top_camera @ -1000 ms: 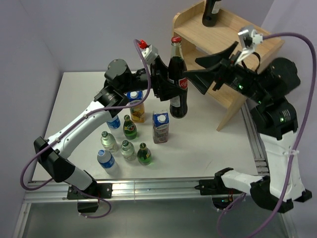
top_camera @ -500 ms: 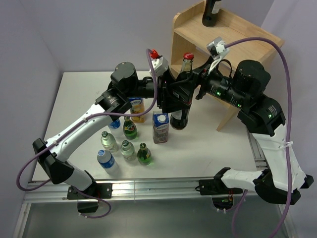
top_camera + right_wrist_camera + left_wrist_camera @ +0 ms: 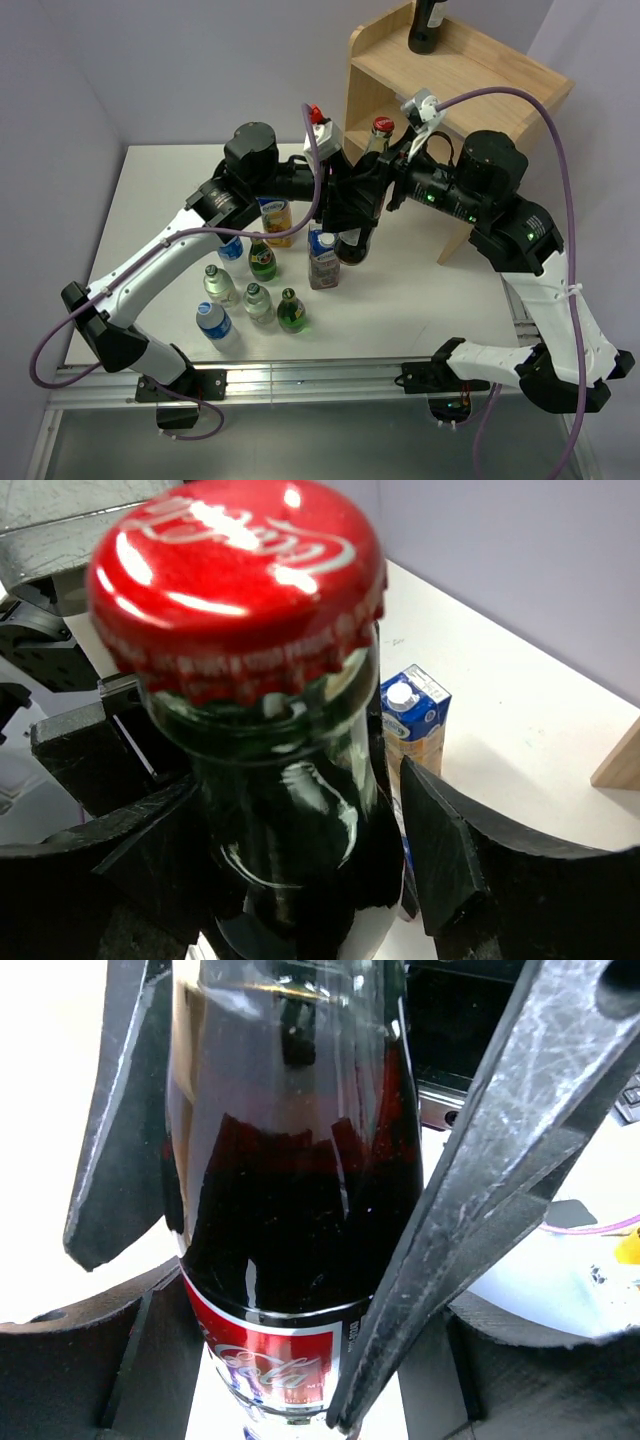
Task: Place and organize the beverage onto the shelf
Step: Adjust the drink.
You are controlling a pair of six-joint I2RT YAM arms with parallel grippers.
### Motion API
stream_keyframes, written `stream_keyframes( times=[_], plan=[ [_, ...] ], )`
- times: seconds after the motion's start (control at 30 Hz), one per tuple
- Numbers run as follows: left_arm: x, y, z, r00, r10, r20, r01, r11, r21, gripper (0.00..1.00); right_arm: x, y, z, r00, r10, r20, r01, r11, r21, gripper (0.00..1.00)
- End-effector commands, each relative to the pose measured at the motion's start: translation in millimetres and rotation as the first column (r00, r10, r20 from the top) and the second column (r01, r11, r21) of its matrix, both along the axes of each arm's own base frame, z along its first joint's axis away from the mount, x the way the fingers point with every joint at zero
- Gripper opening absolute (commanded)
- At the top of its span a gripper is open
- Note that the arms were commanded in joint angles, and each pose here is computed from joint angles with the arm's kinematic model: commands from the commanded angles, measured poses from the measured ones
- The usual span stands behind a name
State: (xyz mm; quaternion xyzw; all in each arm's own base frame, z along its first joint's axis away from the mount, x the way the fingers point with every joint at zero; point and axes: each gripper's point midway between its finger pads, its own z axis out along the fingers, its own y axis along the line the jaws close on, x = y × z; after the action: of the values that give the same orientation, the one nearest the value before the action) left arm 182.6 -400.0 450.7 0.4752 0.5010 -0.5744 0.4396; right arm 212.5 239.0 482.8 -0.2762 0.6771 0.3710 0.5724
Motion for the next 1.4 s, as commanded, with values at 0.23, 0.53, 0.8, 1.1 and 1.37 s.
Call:
stream_keyframes(
  times=[0.23, 0.53, 0.8, 1.1, 1.37],
  plan=[
    [-28.0, 52.6, 142.4, 0.941, 0.178, 0.288, -0.064, 0.929, -0.364, 0.0, -30.0, 21.6, 18.5, 0.987, 0.148, 0.062, -0.153, 0.985, 0.078, 0.0],
    [-14.4, 66.1, 144.4, 0.921, 0.307, 0.241, -0.195, 0.897, -0.398, 0.46, -67.1, -10.0, 127.4, 0.934, 0.097, 0.345, -0.205, 0.933, 0.294, 0.0],
    [-16.0, 76.6, 165.1, 0.907, 0.348, 0.237, -0.225, 0.877, -0.425, 0.93, -46.7, -53.5, 180.7, 0.897, -0.182, 0.402, 0.026, 0.931, 0.365, 0.0],
    [-0.9, 90.2, 159.3, 0.873, 0.456, 0.171, -0.353, 0.835, -0.423, 0.97, -17.5, -99.7, 201.3, 0.797, -0.464, 0.387, 0.293, 0.857, 0.424, 0.0],
    [44.3, 149.9, 132.1, 0.653, 0.747, -0.127, -0.741, 0.594, -0.312, 0.99, 12.9, -143.8, 217.4, 0.588, -0.699, 0.408, 0.542, 0.714, 0.443, 0.0]
  ],
)
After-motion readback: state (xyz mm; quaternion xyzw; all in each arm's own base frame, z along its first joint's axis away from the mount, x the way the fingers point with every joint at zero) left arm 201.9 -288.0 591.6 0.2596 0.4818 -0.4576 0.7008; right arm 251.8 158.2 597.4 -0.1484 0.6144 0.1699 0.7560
